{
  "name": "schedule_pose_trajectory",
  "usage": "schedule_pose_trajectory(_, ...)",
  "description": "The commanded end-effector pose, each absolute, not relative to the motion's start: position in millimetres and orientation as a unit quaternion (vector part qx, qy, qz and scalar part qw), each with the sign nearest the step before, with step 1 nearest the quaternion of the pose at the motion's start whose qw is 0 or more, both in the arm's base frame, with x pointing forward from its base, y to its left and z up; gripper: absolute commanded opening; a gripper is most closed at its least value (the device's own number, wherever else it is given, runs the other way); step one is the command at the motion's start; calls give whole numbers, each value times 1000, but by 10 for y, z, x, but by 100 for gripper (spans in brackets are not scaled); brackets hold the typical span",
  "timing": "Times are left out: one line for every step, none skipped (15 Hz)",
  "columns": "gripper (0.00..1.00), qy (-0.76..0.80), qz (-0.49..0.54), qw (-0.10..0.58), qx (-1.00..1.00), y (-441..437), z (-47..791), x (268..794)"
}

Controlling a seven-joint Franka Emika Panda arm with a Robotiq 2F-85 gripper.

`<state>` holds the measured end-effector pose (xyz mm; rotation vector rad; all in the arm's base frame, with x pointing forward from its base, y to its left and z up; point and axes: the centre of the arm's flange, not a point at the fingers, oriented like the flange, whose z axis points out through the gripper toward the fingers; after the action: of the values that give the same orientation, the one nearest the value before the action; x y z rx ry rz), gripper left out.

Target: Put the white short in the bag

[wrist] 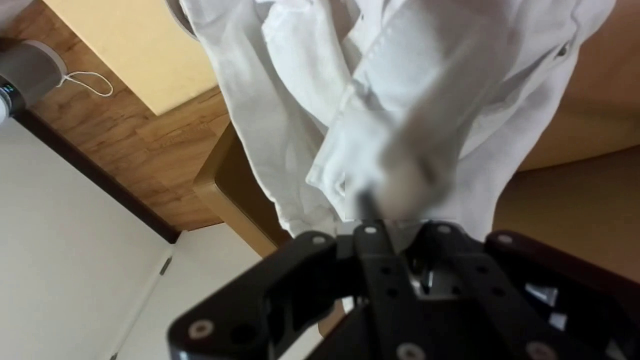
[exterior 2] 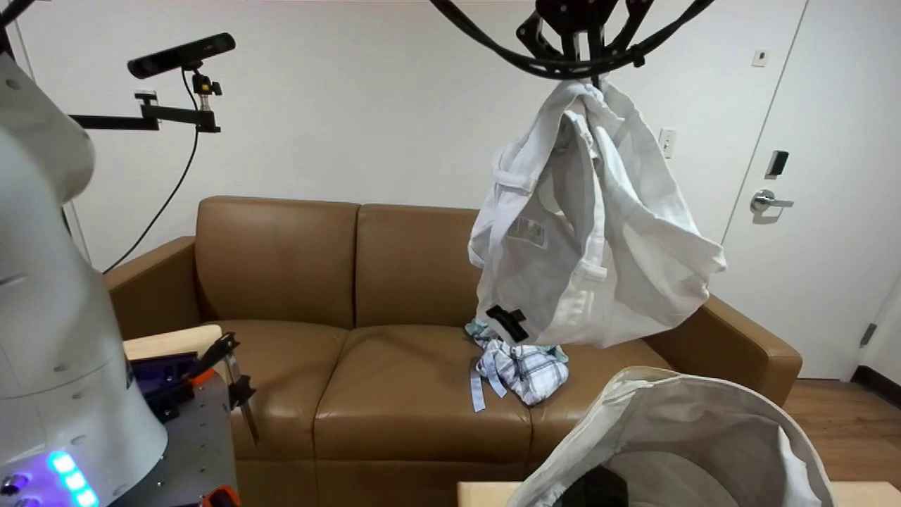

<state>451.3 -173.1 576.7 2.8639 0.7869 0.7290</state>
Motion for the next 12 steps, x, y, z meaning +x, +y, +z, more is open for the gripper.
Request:
schedule_pose_trajectory(7,263,234,40,935,-1673,5726,4559)
schedule_pose_trajectory(6,234,235,43,943,-1663,5729,4631)
schedule_pose_trajectory(6,186,245,29,951,-1743,5739,4661)
schedule_pose_trajectory(6,164,251,35,953,-1842,5731,4666)
schedule_pose_trajectory(6,138,252,30,957,-2005,5689,4629)
schedule_pose_trajectory(6,112,255,31,960,-2146,5651,4585)
schedule_pose_trajectory(6,86,257,30,962,-2322,5602,4539)
schedule_pose_trajectory(6,61,260,31,963,-2481,5568,4485)
schedule_pose_trajectory(6,35,264,33,963,-2688,5533,4417)
schedule_pose_trajectory(6,8,265,34,964,-2853,5471,4362)
schedule_pose_trajectory(6,-18,268,36,963,-3011,5400,4303)
schedule_pose_trajectory(6,-44,269,38,961,-3134,5284,4237)
